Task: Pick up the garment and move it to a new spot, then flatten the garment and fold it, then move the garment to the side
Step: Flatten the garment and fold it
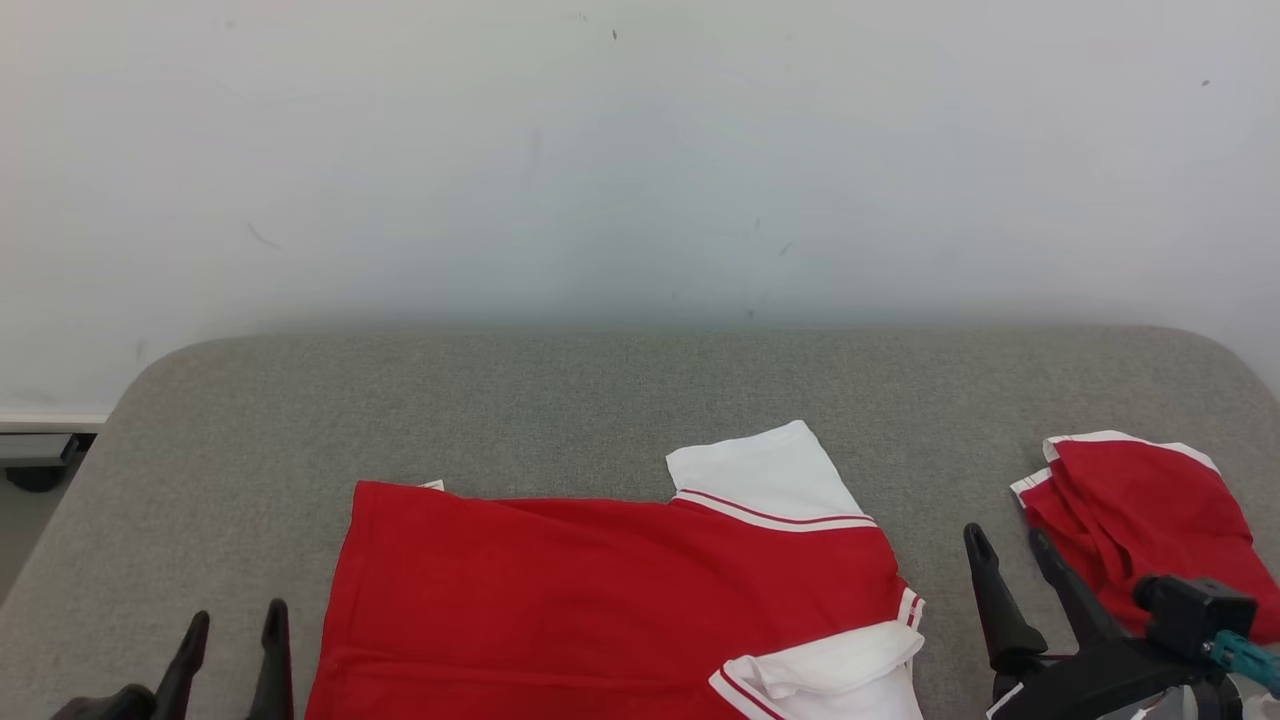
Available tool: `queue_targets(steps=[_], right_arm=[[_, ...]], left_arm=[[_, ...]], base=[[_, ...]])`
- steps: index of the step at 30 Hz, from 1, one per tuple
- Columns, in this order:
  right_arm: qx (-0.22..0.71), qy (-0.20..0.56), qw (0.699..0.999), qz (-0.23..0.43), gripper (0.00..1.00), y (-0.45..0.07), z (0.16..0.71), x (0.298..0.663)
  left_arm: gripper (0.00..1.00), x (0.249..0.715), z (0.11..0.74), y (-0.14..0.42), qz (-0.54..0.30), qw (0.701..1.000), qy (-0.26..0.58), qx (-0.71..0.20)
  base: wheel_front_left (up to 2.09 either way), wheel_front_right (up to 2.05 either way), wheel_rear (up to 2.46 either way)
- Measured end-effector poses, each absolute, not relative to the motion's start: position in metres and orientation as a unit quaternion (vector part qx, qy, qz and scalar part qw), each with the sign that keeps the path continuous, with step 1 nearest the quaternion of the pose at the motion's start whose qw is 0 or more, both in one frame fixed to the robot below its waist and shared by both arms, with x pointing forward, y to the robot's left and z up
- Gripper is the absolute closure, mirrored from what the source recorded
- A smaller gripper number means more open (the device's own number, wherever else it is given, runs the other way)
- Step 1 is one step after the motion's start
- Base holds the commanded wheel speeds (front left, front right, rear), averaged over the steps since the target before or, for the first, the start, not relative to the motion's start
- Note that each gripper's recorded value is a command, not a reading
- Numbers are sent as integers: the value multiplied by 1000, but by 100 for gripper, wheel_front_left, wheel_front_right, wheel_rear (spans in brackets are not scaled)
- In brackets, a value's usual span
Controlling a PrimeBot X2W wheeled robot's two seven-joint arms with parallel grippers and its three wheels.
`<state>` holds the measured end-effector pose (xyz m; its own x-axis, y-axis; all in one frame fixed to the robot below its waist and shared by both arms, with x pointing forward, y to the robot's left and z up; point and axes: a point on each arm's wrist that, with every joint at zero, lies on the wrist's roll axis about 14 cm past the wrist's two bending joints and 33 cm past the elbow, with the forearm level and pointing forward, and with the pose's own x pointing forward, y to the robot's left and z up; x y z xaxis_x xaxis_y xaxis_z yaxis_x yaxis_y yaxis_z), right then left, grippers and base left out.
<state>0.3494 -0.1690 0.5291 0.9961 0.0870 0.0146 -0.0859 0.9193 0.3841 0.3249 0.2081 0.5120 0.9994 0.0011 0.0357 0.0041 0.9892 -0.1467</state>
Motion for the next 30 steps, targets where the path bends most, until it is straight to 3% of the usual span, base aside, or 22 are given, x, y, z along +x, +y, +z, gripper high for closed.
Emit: queue_targets(steps=[19,25,30], right_arm=[[199,13,979,47,0,-165,515,354],[185,34,981,57,0,-156,515,377],[148,50,984,88,0,-145,529,411]], left_arm=[[0,326,499,194,-12,997,29,-72],[0,337,490,188,-25,996,67,-52],[0,382,516,177,-52,995,71,-36]], base=[[0,0,0],[0,0,0],[0,0,0]])
